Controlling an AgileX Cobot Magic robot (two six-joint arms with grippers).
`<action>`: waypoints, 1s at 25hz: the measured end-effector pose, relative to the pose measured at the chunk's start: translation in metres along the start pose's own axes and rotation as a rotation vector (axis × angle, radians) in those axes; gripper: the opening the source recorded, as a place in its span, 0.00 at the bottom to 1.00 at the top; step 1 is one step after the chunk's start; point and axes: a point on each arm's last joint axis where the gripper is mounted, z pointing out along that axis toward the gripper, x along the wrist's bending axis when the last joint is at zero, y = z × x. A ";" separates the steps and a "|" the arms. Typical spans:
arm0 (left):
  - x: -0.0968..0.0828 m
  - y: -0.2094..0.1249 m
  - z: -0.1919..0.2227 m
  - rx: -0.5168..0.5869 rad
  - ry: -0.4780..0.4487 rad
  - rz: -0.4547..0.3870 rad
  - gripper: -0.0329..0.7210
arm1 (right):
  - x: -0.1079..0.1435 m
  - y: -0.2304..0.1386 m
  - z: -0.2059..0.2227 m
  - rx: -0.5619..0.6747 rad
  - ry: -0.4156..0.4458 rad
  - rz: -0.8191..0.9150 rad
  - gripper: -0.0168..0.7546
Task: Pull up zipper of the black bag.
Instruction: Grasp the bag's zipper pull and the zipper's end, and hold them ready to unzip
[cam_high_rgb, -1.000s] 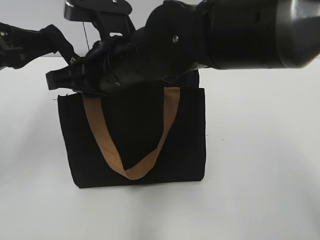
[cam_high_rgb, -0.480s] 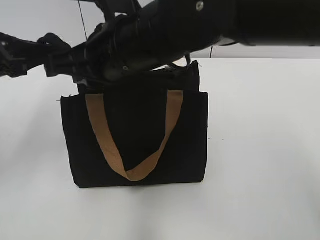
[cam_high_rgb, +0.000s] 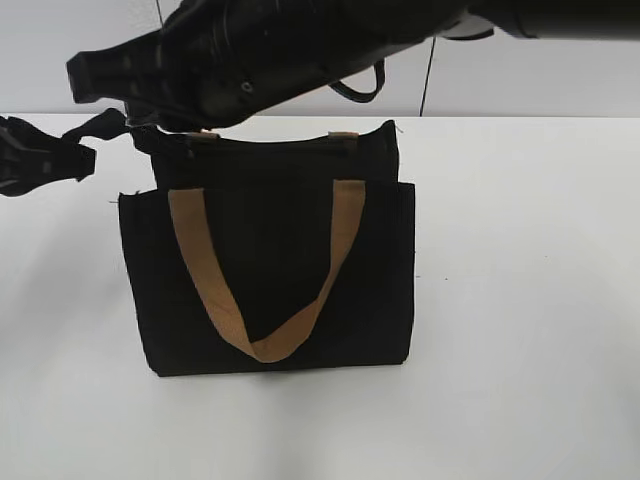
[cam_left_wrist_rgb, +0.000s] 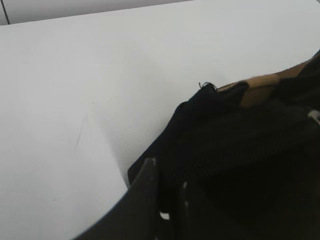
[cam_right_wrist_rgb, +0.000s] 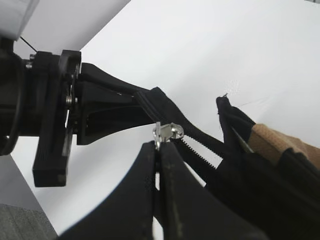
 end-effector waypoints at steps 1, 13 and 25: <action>0.000 0.001 -0.001 -0.003 0.009 0.000 0.07 | 0.000 0.000 0.000 0.002 -0.002 -0.008 0.00; 0.005 -0.008 -0.002 0.013 0.082 -0.019 0.07 | -0.039 -0.012 0.008 0.169 -0.091 -0.005 0.00; 0.006 -0.008 -0.002 0.013 0.100 -0.018 0.07 | -0.069 -0.008 -0.033 0.353 -0.206 -0.069 0.00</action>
